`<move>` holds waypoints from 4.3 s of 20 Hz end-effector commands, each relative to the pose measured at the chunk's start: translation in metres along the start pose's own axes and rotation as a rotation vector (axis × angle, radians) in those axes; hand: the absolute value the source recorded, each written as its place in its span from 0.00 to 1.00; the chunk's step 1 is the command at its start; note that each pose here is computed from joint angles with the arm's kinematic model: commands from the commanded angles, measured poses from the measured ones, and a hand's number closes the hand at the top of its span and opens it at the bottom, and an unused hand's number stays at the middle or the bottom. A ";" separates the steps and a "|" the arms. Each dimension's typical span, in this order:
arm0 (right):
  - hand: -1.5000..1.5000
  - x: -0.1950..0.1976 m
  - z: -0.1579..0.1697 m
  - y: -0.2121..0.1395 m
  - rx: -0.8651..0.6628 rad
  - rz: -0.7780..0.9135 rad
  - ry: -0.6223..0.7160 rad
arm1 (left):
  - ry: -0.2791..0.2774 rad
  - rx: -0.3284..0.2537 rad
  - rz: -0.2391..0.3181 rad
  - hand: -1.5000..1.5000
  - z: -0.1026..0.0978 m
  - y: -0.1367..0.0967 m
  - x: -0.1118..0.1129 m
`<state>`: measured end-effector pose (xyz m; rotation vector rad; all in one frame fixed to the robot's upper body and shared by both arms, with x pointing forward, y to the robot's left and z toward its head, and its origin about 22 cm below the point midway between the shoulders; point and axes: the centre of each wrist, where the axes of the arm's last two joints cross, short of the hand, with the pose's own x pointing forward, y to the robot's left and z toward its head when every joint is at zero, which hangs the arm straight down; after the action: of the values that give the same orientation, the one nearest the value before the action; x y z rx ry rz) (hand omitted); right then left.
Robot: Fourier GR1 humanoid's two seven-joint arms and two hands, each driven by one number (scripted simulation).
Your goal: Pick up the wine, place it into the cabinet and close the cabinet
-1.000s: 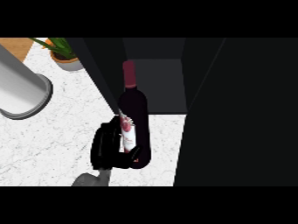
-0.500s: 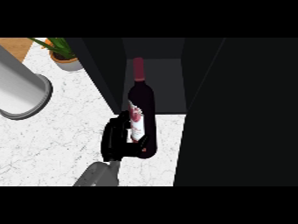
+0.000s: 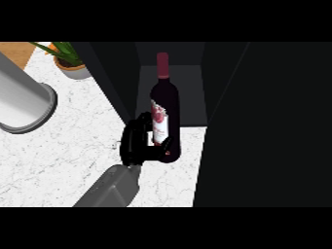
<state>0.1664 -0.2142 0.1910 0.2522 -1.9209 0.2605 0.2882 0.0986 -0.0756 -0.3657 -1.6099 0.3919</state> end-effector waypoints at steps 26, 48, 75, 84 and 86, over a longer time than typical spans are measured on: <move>0.00 0.005 -0.003 -0.008 0.023 -0.016 -0.016 | -0.033 0.089 -0.048 1.00 -0.122 -0.047 0.059; 0.00 -0.011 -0.022 0.003 0.092 -0.013 -0.053 | 0.044 0.135 -0.068 1.00 -0.121 -0.043 0.055; 0.00 -0.022 -0.017 0.008 0.107 -0.067 -0.041 | -0.010 0.246 -0.021 0.00 -0.104 -0.060 0.044; 0.00 -0.016 -0.018 0.007 0.115 -0.051 -0.077 | -0.084 0.168 -0.230 0.00 -0.115 -0.074 0.053; 0.00 -0.019 -0.022 0.004 0.105 -0.029 -0.055 | -0.074 0.137 -0.261 0.00 -0.114 -0.077 0.052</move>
<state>0.1896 -0.1983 0.1817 0.3794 -1.9604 0.3310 0.3970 0.0623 0.0097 -0.0588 -1.6396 0.3929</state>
